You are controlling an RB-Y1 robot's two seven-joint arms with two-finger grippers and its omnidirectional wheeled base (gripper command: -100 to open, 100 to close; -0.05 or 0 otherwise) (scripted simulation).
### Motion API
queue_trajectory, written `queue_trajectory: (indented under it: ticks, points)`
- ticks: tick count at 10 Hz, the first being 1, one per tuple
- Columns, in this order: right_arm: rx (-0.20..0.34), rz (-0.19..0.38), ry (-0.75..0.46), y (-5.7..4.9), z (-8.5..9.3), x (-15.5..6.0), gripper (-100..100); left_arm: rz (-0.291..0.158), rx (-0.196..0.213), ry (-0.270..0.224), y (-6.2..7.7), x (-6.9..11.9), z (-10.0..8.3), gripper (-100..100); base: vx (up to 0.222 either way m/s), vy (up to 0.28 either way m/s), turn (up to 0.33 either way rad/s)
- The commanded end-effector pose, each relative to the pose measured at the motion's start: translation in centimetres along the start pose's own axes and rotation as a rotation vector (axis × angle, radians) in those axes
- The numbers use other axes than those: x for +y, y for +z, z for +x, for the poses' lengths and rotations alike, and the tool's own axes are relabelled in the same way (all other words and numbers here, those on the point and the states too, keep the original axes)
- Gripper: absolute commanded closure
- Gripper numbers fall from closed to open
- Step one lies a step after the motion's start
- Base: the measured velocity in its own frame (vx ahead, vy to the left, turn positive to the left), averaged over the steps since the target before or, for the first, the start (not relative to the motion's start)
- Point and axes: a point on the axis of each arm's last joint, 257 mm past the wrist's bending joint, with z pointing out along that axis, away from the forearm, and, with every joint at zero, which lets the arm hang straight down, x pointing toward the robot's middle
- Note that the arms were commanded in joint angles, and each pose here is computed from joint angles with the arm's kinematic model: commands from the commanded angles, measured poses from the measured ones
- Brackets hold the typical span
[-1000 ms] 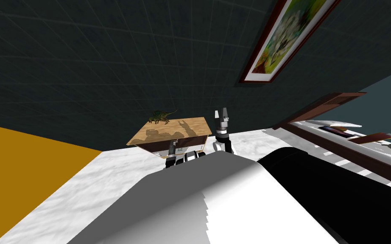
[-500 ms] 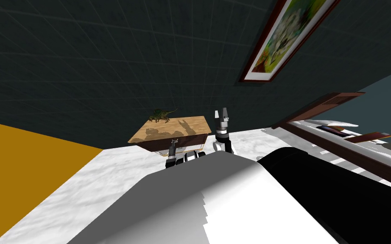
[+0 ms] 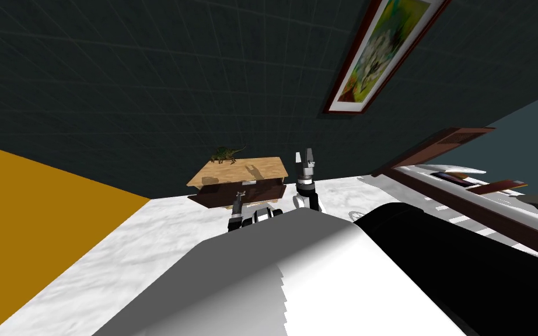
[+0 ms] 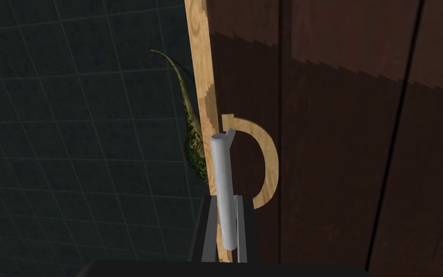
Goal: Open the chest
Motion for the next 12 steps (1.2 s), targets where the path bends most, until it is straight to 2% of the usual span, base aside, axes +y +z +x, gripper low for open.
queue_trajectory:
  ticks: [1, 2, 3, 4, 6, 12]
  points:
    - [0.0, 0.0, 0.0, 0.0, 0.0, 0.0, 0, 0.024, 0.007, -0.001, 0.4, -0.8, 0.2, 100, -0.18, 0.038, 0.006]
    - [0.0, 0.0, 0.0, 0.0, 0.0, 0.0, 0, 0.035, 0.011, -0.001, 0.5, -1.2, 0.3, 100, -0.214, 0.038, 0.022]
    - [0.0, 0.0, 0.0, 0.0, 0.0, 0.0, 0, 0.007, 0.014, -0.004, 1.1, -0.7, 0.5, -100, -0.126, 0.023, 0.02]
    - [0.0, 0.0, 0.0, 0.0, 0.0, 0.0, 0, 0.008, 0.016, -0.004, 2.2, -1.0, 0.6, -100, -0.066, 0.011, 0.025]
    - [0.0, 0.0, 0.0, 0.0, 0.0, 0.0, 0, 0.008, 0.016, -0.004, 2.2, -1.0, 0.6, -100, -0.017, 0.001, 0.0]
    - [0.0, 0.0, 0.0, 0.0, 0.0, 0.0, 0, 0.014, 0.028, -0.008, 8.4, -3.6, 1.2, -100, -0.073, 0.013, 0.018]
